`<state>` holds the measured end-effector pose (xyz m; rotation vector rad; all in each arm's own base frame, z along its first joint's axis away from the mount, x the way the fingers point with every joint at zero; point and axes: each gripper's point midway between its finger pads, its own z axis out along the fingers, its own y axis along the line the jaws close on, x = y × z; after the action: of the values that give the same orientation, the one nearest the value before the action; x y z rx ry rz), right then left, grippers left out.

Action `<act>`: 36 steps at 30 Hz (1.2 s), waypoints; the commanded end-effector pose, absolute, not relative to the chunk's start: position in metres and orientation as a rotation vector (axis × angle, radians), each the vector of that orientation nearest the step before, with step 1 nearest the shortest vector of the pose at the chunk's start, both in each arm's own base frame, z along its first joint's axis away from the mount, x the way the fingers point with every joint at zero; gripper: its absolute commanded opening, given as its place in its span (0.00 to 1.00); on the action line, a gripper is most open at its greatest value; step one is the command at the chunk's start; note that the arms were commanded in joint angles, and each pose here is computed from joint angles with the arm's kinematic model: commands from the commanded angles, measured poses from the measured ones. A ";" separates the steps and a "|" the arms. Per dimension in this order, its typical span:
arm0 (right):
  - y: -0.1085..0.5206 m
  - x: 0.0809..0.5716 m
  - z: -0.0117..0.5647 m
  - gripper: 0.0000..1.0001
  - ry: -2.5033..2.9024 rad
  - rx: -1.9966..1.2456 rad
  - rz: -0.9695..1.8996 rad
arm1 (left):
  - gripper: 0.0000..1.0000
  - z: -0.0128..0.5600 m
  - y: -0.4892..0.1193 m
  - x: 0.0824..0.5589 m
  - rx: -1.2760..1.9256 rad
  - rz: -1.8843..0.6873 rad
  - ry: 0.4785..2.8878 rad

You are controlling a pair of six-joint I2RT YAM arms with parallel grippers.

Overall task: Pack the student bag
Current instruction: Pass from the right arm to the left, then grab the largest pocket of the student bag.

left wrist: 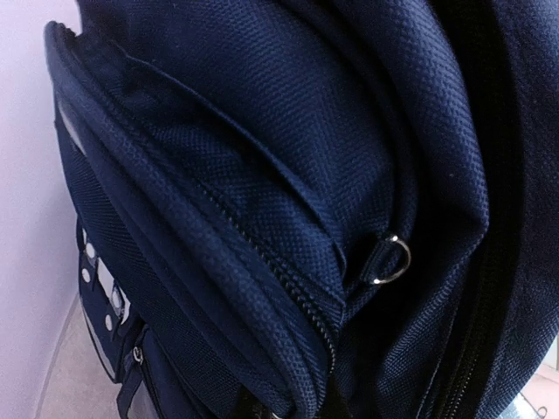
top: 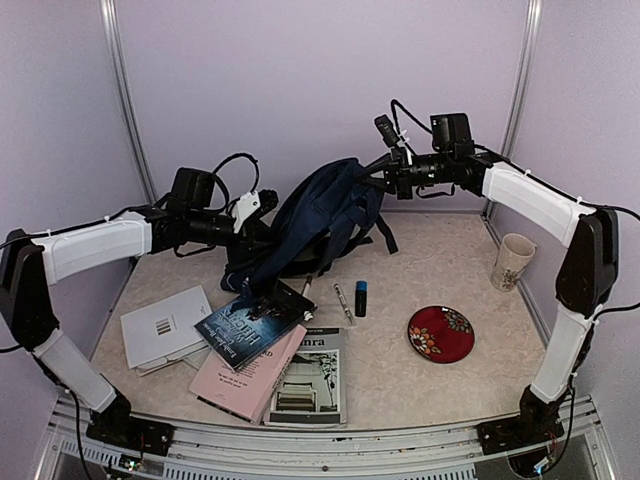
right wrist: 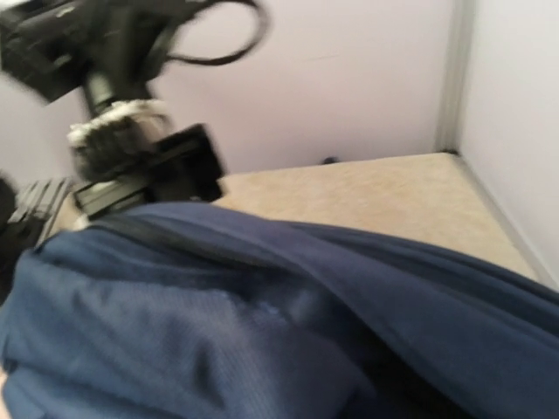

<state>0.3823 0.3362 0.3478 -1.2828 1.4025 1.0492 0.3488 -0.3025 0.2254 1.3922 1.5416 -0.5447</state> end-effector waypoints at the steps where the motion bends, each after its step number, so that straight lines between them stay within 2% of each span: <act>1: 0.317 0.434 0.388 0.00 1.421 -0.997 0.925 | 0.00 0.277 -0.302 0.366 1.209 -0.553 1.508; 2: 0.313 0.444 0.388 0.05 1.451 -0.942 0.885 | 0.00 0.291 -0.298 0.373 1.143 -0.536 1.515; 3: 0.309 0.450 0.391 0.16 1.468 -0.895 0.848 | 0.00 0.305 -0.294 0.379 1.081 -0.510 1.523; 5: 0.300 0.456 0.399 0.46 1.477 -0.819 0.807 | 0.00 0.336 -0.282 0.388 0.943 -0.448 1.531; 7: 0.292 0.452 0.415 0.70 1.466 -0.752 0.797 | 0.00 0.366 -0.266 0.396 0.777 -0.405 1.540; 9: 0.282 0.442 0.434 0.77 1.432 -0.692 0.790 | 0.00 0.393 -0.249 0.398 0.631 -0.371 1.526; 14: 0.244 0.408 0.470 0.78 1.332 -0.517 0.724 | 0.00 0.435 -0.230 0.393 0.396 -0.324 1.489; 17: 0.240 0.381 0.472 0.72 1.326 -0.467 0.700 | 0.00 0.449 -0.232 0.384 0.329 -0.278 1.457; 20: 0.284 0.337 0.454 0.63 1.317 -0.568 0.742 | 0.00 0.458 -0.241 0.376 0.299 -0.271 1.435; 24: 0.370 0.291 0.401 0.52 1.399 -0.750 0.834 | 0.00 0.454 -0.255 0.371 0.303 -0.301 1.429; 29: 0.436 0.273 0.334 0.49 1.526 -0.824 0.894 | 0.00 0.443 -0.264 0.368 0.314 -0.309 1.437; 33: 0.455 0.270 0.293 0.43 1.597 -0.874 0.963 | 0.00 0.439 -0.263 0.365 0.302 -0.318 1.437; 36: 0.473 0.272 0.275 0.42 1.630 -0.941 0.979 | 0.00 0.439 -0.262 0.365 0.293 -0.315 1.436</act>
<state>0.2717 0.4583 0.2706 -0.9217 1.6455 0.9308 0.3773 -0.2704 0.3452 0.4618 1.7130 -0.2052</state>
